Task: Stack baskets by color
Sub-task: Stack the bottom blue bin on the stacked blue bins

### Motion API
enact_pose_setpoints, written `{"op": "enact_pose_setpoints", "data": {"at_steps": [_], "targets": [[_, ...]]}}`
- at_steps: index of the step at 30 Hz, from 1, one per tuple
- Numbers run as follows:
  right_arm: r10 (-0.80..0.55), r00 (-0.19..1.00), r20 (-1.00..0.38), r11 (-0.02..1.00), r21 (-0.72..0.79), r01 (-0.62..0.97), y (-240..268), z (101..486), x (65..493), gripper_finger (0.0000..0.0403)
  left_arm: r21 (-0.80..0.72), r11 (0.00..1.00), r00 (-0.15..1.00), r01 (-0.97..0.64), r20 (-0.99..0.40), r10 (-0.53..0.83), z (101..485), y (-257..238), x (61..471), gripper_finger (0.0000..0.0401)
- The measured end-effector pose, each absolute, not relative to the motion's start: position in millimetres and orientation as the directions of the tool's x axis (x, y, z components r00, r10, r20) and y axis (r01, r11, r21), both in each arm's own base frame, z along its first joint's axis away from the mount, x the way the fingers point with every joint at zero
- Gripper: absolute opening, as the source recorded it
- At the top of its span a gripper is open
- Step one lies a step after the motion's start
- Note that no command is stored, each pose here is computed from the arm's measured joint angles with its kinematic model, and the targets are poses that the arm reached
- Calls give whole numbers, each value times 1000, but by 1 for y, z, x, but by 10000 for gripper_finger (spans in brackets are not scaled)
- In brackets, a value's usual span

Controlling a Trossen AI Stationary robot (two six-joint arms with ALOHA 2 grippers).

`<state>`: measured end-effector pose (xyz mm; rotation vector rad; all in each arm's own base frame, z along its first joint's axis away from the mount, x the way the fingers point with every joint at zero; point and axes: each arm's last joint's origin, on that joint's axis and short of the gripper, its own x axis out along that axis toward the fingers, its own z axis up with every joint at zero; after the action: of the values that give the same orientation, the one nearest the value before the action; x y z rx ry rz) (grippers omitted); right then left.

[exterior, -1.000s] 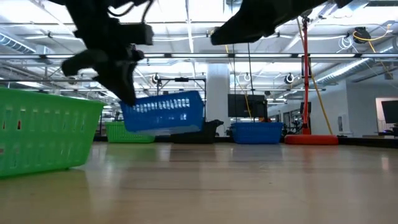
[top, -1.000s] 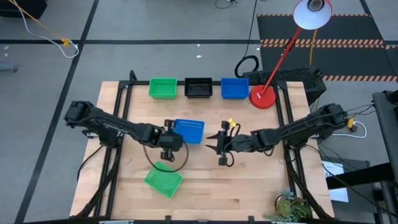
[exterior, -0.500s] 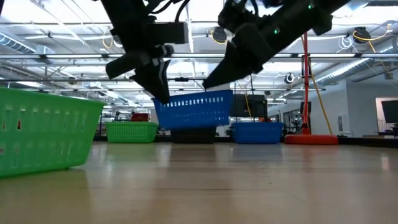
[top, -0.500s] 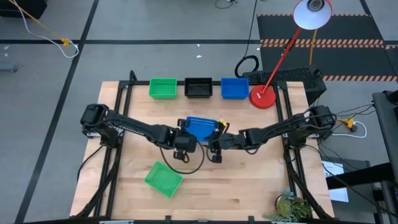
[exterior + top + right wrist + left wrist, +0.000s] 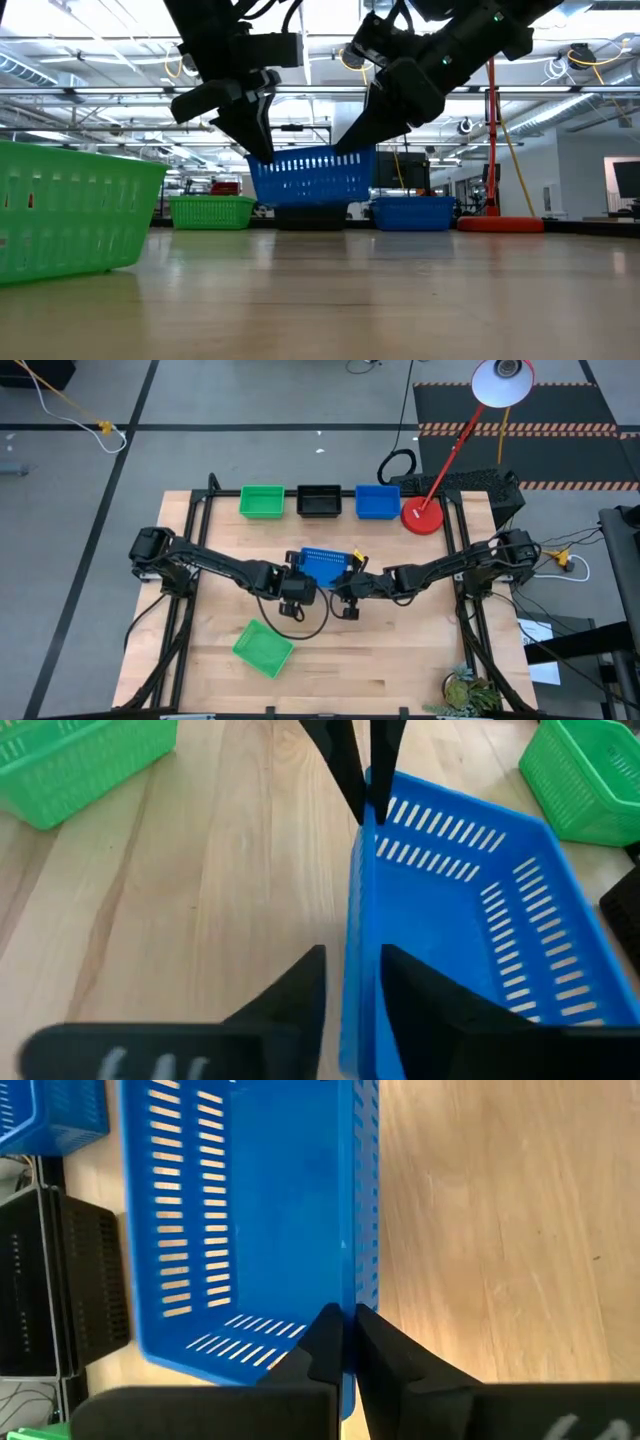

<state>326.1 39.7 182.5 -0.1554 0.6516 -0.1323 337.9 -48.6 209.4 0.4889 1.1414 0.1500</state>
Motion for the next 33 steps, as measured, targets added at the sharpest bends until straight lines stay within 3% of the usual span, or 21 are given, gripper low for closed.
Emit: {"op": "enact_pose_setpoints", "data": {"at_steps": [4,7,16,24,33], "targets": [[-176,779,-602,979,-189,76,38,181,325,35,442,888,420,126,-835,356,209,-49,338,7],[-184,770,-611,978,-193,80,36,181,325,9,434,895,427,106,-832,354,210,-49,339,23],[-189,752,-632,976,-204,74,35,178,323,9,434,901,447,-27,-800,399,211,-48,341,91],[-194,699,-688,969,-248,25,32,180,313,7,447,869,383,-212,-780,495,220,-44,327,183],[-278,721,-635,924,-382,20,15,226,286,3,390,845,303,-366,-808,505,221,-47,302,204]]}}
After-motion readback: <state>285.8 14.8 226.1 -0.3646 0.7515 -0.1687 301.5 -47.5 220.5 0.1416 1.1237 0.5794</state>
